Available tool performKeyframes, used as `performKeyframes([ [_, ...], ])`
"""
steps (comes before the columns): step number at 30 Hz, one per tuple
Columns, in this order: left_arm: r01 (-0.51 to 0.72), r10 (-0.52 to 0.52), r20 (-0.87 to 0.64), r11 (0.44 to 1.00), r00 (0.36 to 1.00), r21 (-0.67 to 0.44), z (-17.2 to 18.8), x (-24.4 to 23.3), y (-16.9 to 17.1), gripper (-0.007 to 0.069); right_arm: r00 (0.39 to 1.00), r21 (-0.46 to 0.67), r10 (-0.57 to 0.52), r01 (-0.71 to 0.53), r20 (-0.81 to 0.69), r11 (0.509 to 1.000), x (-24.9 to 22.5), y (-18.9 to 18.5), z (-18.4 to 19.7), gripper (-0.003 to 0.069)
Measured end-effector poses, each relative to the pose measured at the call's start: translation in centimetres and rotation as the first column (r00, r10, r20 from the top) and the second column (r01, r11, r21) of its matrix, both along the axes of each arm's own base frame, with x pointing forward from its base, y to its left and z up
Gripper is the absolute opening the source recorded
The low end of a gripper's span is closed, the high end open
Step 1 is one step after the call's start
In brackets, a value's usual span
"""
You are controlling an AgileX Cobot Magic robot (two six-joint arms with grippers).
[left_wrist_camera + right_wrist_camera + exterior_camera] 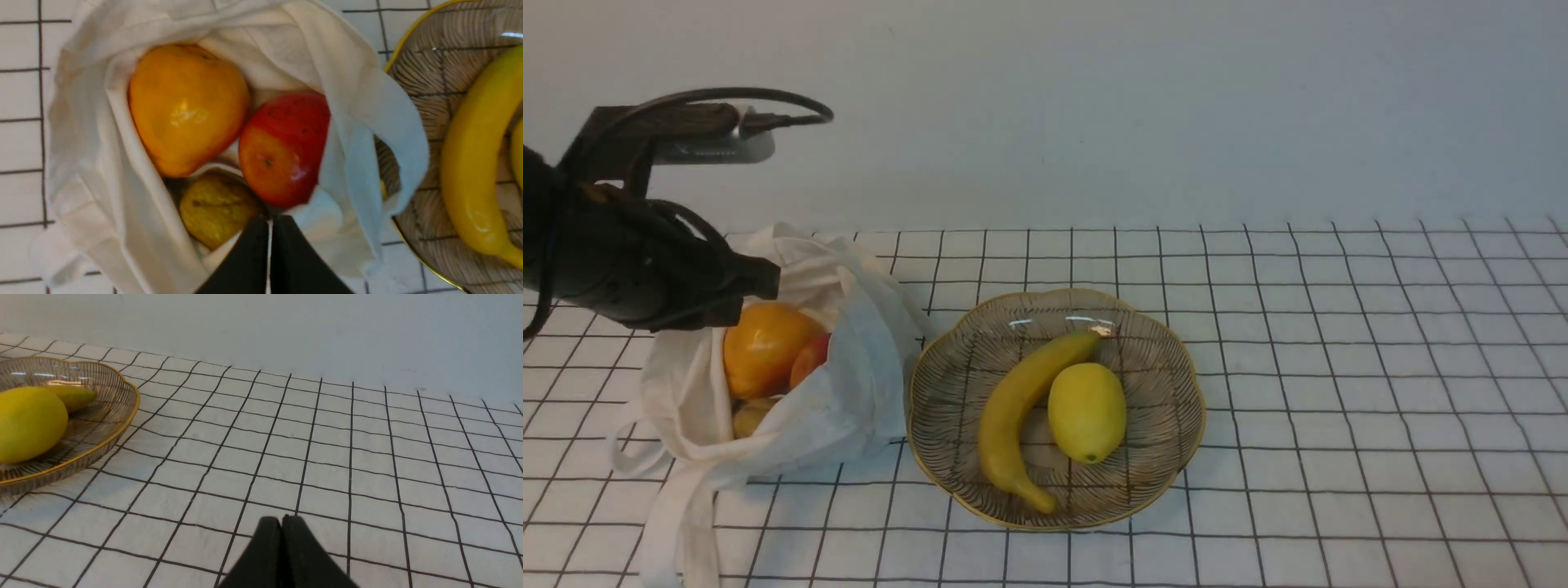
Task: Take the fruit out of the bag on the white checkered tablecloth and place them on the plate.
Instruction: 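Reach into the bag and grasp a fruit with the left gripper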
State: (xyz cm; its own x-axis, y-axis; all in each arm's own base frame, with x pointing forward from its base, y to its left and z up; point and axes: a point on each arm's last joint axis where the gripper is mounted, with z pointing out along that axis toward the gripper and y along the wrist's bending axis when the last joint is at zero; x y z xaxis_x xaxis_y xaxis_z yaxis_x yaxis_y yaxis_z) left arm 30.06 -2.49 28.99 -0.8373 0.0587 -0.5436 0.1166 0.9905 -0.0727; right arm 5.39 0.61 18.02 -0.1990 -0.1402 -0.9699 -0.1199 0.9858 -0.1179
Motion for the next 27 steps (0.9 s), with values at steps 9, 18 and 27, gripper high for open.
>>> performKeyframes([
  [9, 0.031, -0.037, 0.038, 0.990, 0.999, 0.136, -3.0, 4.3, 0.6, 0.0176, 1.000, 0.000, 0.000, 0.000, 0.000, 1.000, 0.0, 0.0, 0.0, -0.0014],
  [18, 0.049, -0.048, -0.013, 0.986, 0.999, 0.157, -8.5, 7.1, 0.6, 0.0642, 1.000, 0.002, -0.001, 0.001, 0.000, 1.000, 0.0, 0.0, 0.0, -0.0014],
  [27, 0.050, -0.054, 0.021, 0.986, 0.998, 0.162, -10.8, 8.6, 0.5, 0.0684, 1.000, 0.002, -0.001, 0.001, 0.000, 1.000, 0.0, 0.0, 0.0, -0.0014],
])
